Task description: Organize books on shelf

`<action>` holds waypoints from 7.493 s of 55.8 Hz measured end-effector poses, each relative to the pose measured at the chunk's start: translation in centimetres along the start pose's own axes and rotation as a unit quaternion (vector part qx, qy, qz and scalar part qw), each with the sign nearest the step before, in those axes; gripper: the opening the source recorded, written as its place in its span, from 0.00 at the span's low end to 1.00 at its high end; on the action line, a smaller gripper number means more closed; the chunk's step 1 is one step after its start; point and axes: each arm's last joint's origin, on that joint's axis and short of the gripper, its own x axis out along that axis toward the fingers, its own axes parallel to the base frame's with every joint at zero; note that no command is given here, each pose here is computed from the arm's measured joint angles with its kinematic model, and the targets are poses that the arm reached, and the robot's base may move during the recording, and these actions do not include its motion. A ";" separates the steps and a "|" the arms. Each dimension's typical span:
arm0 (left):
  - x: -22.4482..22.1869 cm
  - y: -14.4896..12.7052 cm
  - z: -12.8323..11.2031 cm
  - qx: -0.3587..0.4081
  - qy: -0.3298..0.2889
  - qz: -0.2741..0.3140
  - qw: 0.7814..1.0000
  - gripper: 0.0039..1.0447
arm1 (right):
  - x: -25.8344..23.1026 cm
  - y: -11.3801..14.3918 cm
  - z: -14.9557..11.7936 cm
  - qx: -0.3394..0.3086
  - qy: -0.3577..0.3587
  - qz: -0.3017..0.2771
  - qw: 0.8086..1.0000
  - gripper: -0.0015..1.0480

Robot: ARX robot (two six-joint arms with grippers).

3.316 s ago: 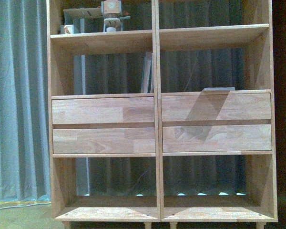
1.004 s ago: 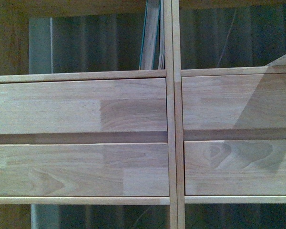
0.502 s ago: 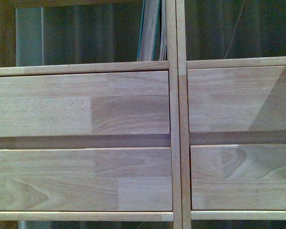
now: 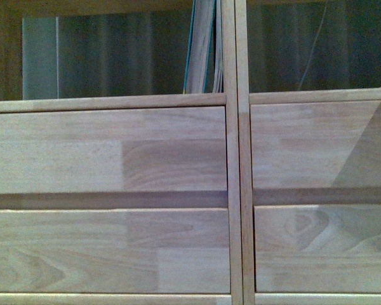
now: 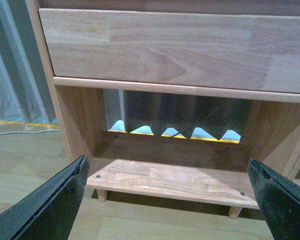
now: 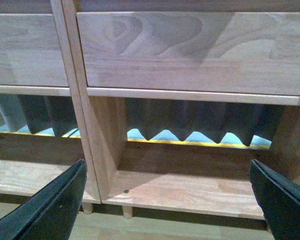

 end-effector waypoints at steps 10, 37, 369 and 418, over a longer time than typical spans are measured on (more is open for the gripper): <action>0.0 0.0 0.0 0.000 0.000 0.000 1.000 0.94 | 0.0 0.0 0.0 0.000 0.000 0.000 1.000 0.93; 0.0 0.0 0.0 0.000 0.000 0.000 1.000 0.94 | 0.0 0.0 -0.1 0.021 0.009 0.034 0.999 0.93; 20.4 -12.9 20.5 -0.459 -0.071 -0.536 0.704 0.06 | 16.4 8.1 17.9 0.466 -0.022 0.483 0.741 0.57; 31.6 -6.6 17.4 0.121 -0.133 -0.138 0.974 0.06 | 6.2 -3.0 18.1 0.353 -0.131 0.382 0.844 0.93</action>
